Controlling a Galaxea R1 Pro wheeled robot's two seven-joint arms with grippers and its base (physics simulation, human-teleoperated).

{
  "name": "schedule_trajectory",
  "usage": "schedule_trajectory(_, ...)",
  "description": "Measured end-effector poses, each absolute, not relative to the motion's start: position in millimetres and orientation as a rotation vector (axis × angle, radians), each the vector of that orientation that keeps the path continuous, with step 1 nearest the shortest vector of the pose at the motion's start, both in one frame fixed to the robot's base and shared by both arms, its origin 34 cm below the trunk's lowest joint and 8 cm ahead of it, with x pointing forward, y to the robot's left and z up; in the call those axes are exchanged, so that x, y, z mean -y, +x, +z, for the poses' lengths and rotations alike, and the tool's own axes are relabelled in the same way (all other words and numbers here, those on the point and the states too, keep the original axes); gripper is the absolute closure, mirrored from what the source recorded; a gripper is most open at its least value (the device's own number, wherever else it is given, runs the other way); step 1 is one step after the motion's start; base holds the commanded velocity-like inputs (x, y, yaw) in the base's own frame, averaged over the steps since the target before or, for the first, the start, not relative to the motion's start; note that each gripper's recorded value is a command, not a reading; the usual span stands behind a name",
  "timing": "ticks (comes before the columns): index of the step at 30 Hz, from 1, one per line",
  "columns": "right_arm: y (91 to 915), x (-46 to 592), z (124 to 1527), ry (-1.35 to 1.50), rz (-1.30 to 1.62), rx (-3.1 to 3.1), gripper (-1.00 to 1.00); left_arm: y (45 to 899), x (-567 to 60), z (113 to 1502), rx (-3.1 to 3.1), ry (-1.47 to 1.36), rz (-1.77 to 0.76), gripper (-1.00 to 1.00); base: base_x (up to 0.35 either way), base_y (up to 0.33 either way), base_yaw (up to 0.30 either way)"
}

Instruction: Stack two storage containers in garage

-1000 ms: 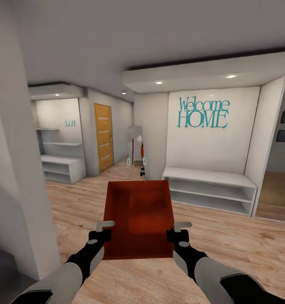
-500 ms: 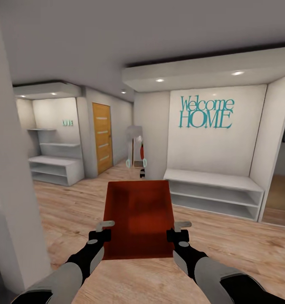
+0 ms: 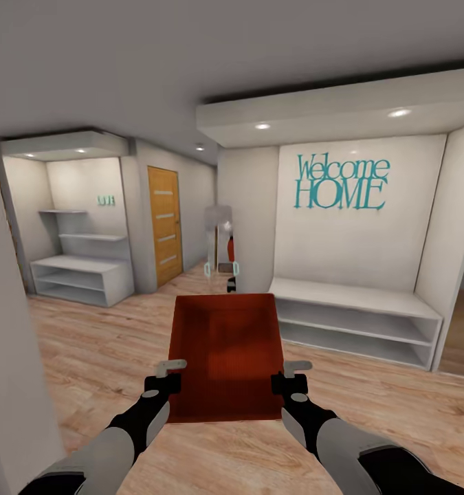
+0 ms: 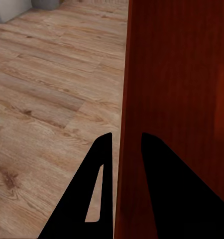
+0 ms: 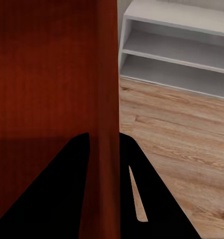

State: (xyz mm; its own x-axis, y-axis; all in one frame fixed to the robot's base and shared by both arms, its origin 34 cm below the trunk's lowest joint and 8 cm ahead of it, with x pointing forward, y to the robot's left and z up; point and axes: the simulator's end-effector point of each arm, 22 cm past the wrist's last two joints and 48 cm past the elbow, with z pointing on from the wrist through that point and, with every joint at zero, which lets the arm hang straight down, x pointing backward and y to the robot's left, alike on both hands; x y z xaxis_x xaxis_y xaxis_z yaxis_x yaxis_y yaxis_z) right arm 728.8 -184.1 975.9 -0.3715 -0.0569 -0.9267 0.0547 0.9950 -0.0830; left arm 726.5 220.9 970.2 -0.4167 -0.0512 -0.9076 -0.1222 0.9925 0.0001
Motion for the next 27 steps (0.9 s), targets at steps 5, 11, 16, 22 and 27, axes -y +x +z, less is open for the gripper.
schedule_trajectory(5, 728.8, 184.1, 975.9, -0.002, -0.117, -1.948, 1.0, 726.5, -220.9, 970.2, -2.001, -0.123, 0.079, 1.0, 0.33, 0.0, 0.0)
schedule_trajectory(11, 728.8, 184.1, 975.9, -0.002, -0.117, -1.948, 1.0, 726.5, -220.9, 970.2, -2.001, -0.123, 0.079, 1.0, 0.33, 0.0, 0.0)
schedule_trajectory(16, 728.8, 184.1, 975.9, -0.002, -0.117, -1.948, 1.0, 726.5, -220.9, 970.2, -2.001, -0.123, 0.079, 1.0, 0.33, 0.0, 0.0)
schedule_trajectory(22, 728.8, 183.9, 975.9, -0.002, -0.117, -1.948, 1.0, 726.5, -221.1, 970.2, -2.001, -0.123, 0.079, 1.0, 0.331, 0.0, 0.094)
schedule_trajectory(27, 728.8, 183.9, 975.9, -0.002, -0.117, -1.948, 1.0, 726.5, -221.1, 970.2, -2.001, -0.123, 0.079, 1.0, 0.33, 0.0, 0.239)
